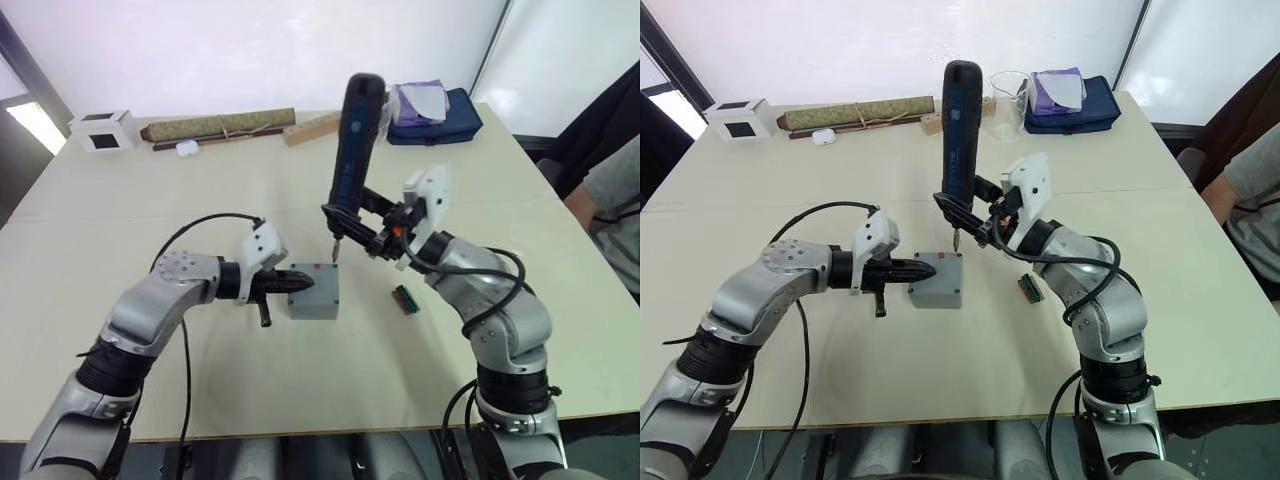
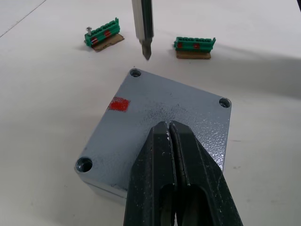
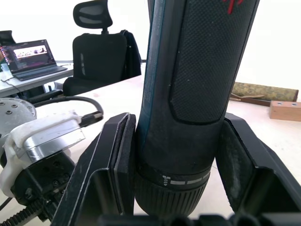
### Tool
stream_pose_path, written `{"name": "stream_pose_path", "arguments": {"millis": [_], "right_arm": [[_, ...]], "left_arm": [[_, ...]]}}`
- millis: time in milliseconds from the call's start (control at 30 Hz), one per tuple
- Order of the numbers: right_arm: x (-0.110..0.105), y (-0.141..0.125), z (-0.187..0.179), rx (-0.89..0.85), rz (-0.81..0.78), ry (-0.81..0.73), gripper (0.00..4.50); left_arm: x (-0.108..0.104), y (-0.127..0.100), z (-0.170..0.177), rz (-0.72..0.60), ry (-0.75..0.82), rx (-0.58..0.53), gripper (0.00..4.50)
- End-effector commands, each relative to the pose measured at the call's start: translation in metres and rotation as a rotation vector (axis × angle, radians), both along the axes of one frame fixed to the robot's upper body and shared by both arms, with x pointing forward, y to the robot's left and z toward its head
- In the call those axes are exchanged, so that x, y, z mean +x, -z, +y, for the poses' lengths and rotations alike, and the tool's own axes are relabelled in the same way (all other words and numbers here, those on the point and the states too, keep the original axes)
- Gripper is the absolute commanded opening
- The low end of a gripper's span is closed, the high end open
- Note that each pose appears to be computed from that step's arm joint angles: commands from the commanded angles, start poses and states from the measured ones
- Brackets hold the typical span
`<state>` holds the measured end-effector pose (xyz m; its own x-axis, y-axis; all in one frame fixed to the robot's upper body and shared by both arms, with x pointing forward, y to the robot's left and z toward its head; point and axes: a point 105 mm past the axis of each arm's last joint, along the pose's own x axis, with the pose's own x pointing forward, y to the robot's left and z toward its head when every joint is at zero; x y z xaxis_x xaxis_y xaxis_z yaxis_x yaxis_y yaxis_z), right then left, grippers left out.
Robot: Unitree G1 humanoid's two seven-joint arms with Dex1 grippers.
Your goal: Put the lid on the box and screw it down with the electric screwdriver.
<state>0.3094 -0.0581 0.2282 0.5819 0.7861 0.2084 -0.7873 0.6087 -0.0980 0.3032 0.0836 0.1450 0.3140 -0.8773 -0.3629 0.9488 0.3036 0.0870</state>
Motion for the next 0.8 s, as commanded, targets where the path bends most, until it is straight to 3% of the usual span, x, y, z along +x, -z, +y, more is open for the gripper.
{"name": "stream_pose_path", "arguments": {"millis": [33,233,600,800], "right_arm": [[-0.005,-0.012,0.002,0.008,-0.085,0.001,2.04],[0.000,0.008,-0.003,-0.052,-0.087,0.029,2.04],[0.006,0.016,-0.003,-0.076,-0.100,0.050,2.04],[0.009,0.048,-0.003,-0.189,-0.001,0.065,2.04]], "left_arm": [[0.001,-0.007,-0.004,-0.035,0.014,0.015,0.00],[0.003,-0.001,-0.001,-0.029,0.008,0.016,0.00],[0.000,0.007,0.001,-0.016,0.013,0.015,0.00],[-0.002,0.015,0.002,0.006,0.013,0.028,0.00]]}}
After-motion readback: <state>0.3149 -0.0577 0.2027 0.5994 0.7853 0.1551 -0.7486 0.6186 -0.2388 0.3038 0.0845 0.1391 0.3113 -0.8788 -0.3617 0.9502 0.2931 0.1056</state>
